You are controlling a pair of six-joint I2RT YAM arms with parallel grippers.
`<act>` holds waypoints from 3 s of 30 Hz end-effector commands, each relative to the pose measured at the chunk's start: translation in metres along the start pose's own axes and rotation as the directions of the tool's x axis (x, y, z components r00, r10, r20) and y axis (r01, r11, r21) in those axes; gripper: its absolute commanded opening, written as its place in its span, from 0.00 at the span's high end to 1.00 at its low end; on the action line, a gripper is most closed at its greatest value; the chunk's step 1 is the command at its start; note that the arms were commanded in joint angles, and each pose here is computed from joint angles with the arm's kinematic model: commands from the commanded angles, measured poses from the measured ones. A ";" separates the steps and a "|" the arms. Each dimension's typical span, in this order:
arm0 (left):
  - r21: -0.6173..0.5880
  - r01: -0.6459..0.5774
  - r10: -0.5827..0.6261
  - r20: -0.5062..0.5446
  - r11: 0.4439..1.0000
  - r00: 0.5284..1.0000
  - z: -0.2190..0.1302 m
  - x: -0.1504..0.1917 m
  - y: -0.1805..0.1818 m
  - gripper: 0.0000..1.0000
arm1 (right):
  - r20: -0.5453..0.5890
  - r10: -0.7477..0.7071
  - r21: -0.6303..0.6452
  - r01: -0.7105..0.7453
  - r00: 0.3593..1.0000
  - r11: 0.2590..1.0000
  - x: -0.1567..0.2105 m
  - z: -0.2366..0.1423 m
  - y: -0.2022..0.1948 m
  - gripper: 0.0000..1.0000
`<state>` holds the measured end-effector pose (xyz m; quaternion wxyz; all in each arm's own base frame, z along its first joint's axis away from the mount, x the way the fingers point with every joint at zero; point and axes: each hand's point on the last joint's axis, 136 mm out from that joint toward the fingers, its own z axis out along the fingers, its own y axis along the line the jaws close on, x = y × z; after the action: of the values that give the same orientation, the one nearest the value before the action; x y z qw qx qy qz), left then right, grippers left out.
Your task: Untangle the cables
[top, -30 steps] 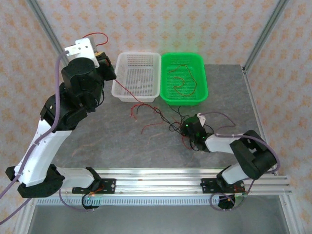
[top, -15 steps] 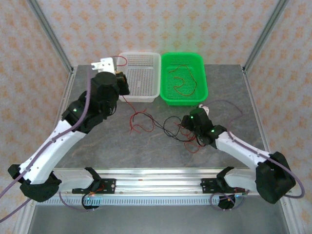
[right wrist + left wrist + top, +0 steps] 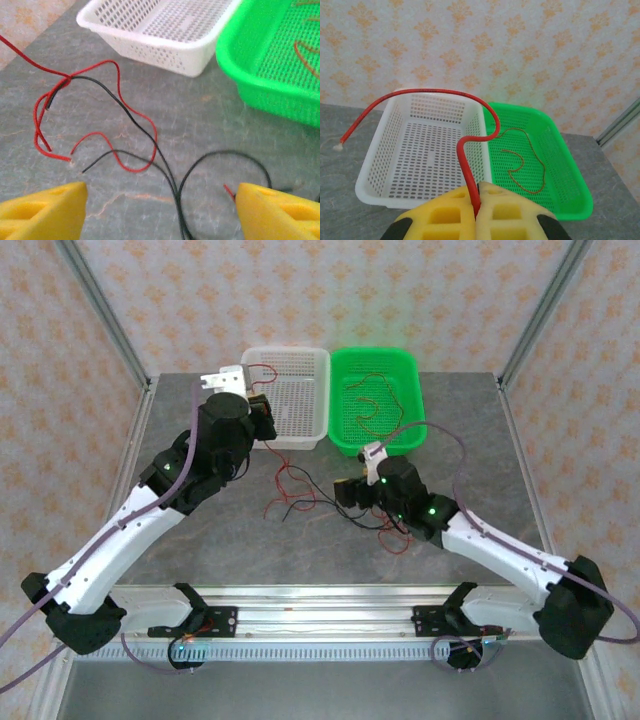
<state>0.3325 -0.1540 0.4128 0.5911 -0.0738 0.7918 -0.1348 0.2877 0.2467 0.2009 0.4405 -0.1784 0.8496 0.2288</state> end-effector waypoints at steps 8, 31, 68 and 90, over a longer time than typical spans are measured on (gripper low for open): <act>0.168 0.044 -0.045 -0.001 0.985 0.999 -0.022 -0.026 -0.027 1.00 | -0.151 0.588 -0.243 -0.606 0.795 0.758 -0.066 0.055 0.050 0.22; 0.243 0.025 -0.026 0.000 0.970 1.000 -0.034 -0.038 -0.040 1.00 | -0.460 0.845 -0.161 -0.961 0.274 0.224 -0.026 0.074 0.090 0.18; 0.229 0.015 -0.077 0.262 0.973 0.962 -0.100 -0.152 -0.033 1.00 | -0.251 0.852 0.088 -0.866 0.458 0.492 0.073 0.134 0.021 1.00; 0.243 -0.052 0.001 0.203 0.969 0.979 -0.002 -0.116 -0.086 1.00 | -0.065 0.404 0.354 -0.357 0.912 0.864 0.004 0.024 -0.040 0.21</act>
<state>0.3513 -0.1906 0.5335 0.6601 -0.0157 0.7257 -0.1934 0.3269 0.2594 0.1520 0.3104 0.0616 0.9240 0.2147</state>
